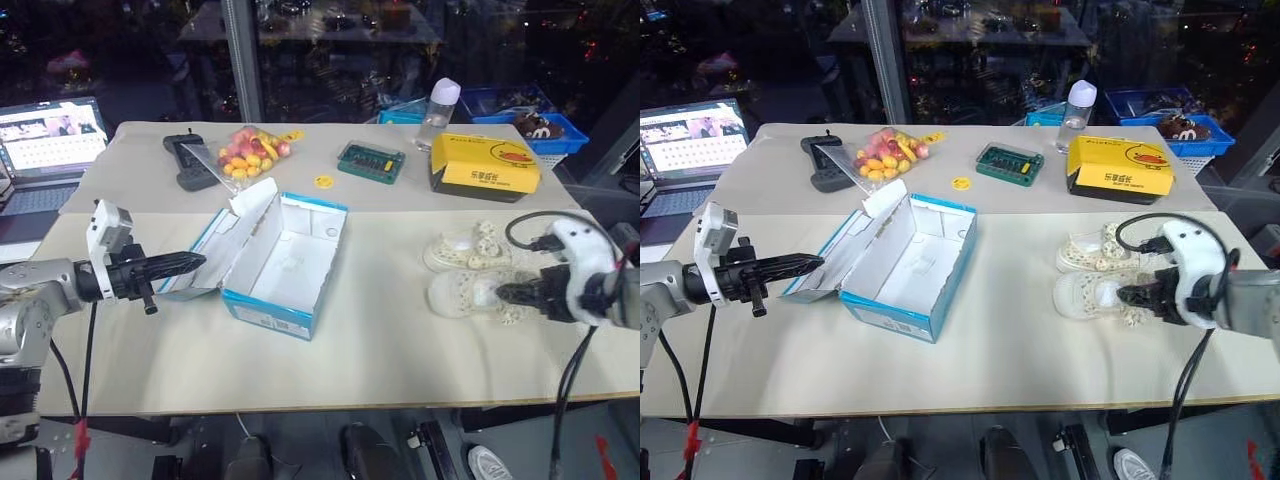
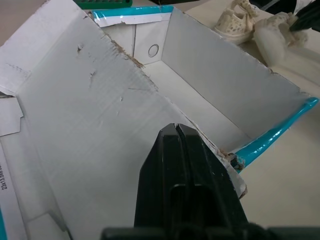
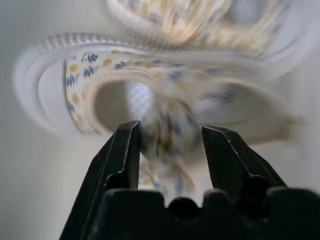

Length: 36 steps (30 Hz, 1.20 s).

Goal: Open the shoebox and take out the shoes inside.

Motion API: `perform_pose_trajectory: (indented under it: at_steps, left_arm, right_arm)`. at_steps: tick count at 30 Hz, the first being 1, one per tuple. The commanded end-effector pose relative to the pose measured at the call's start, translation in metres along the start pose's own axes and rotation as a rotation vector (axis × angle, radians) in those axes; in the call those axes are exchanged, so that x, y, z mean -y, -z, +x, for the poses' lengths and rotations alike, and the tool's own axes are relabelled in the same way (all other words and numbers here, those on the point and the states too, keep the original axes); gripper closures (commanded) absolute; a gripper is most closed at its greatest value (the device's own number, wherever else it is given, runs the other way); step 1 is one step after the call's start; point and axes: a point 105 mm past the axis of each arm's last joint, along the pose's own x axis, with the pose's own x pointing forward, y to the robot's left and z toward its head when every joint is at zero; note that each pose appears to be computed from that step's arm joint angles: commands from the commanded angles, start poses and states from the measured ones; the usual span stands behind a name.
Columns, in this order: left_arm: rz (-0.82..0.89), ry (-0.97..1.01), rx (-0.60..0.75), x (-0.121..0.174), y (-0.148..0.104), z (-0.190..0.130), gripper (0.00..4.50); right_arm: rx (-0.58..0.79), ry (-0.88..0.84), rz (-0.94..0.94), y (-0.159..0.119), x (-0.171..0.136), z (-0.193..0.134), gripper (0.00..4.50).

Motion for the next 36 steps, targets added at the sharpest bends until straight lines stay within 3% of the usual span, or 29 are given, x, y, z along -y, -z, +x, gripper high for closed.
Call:
perform_pose_trajectory:
  at_steps: [1,8,10,14,18,23,30,36]
  left_arm:
    - [0.045,-0.001,0.032,0.002,-0.012,-0.001,4.50]
    - [0.051,-0.019,0.049,-0.001,-0.014,0.001,4.50]
    - [0.062,-0.068,0.069,-0.007,-0.015,0.001,4.50]
    - [0.083,-0.300,0.180,-0.033,-0.025,-0.003,4.50]
    - [0.068,-0.548,0.285,-0.058,-0.031,-0.014,4.50]
    - [0.017,-0.874,0.338,-0.078,-0.016,-0.032,4.50]
    - [-0.057,-1.185,0.338,-0.077,0.020,-0.069,4.50]
    - [-0.067,-1.300,0.281,-0.074,0.045,-0.101,4.50]
  right_arm:
    - [0.077,0.018,-0.084,-0.023,0.005,-0.023,2.33]
    - [0.148,0.070,-0.170,-0.046,0.019,-0.046,2.33]
    - [0.272,0.107,-0.186,-0.067,0.019,-0.045,2.33]
    - [0.630,0.102,-0.133,-0.123,-0.014,-0.033,2.33]
    - [0.759,0.142,-0.039,-0.136,-0.051,-0.003,2.33]
    - [0.762,0.313,-0.025,-0.124,-0.076,0.039,2.33]
    - [0.662,0.513,-0.069,-0.083,-0.063,0.061,2.33]
    - [0.576,0.497,-0.070,-0.040,-0.066,0.068,2.33]
